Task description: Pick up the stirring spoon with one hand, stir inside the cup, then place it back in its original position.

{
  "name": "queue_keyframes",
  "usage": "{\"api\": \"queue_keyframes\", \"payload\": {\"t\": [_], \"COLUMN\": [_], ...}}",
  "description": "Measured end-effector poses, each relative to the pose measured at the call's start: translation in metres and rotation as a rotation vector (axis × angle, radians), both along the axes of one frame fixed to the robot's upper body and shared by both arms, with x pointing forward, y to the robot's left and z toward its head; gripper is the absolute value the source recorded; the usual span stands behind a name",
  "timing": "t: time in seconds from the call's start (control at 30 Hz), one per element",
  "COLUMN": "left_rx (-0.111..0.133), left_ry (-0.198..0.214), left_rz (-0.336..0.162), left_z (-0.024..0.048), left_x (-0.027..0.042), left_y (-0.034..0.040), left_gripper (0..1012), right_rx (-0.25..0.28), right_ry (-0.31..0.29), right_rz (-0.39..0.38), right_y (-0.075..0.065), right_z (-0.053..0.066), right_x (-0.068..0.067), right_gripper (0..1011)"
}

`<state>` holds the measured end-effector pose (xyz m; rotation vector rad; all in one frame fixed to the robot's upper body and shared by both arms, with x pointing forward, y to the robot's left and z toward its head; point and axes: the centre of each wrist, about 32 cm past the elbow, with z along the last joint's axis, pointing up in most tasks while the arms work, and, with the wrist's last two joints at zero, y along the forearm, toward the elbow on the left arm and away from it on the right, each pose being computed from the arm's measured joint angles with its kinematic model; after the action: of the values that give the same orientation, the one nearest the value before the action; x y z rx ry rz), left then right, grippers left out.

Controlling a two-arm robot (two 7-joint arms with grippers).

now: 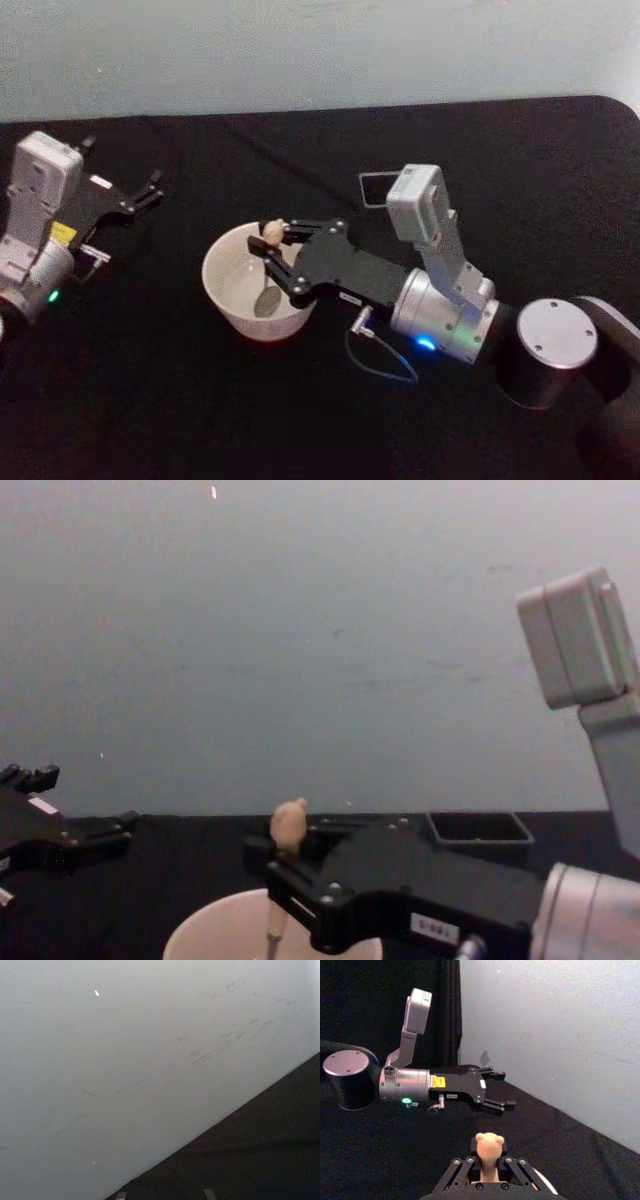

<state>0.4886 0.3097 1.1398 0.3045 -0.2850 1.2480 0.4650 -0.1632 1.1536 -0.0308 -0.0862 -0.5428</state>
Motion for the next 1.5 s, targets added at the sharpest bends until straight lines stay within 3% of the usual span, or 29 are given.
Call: {"api": "queue_keyframes", "payload": {"t": [0.47, 0.9, 1.23, 1.5], "left_rx": [0.0, 0.0, 0.0, 0.0], "left_ry": [0.0, 0.0, 0.0, 0.0], "left_rz": [0.0, 0.0, 0.0, 0.0], "left_z": [0.0, 0.0, 0.0, 0.0], "left_x": [0.0, 0.0, 0.0, 0.0], "left_y": [0.0, 0.0, 0.0, 0.0], "left_gripper": [1001, 1001, 1001, 1001], "right_rx": [0.015, 0.013, 0.014, 0.04], "right_ry": [-0.01, -0.018, -0.021, -0.046], "right_rz": [-0.012, -0.075, -0.086, -0.083], "right_y": [0.015, 0.011, 0.009, 0.007], "right_z": [-0.001, 0.0, 0.0, 0.009], "right_x": [0.013, 0.024, 0.025, 0.022], "right_gripper": [173, 173, 173, 173]}}
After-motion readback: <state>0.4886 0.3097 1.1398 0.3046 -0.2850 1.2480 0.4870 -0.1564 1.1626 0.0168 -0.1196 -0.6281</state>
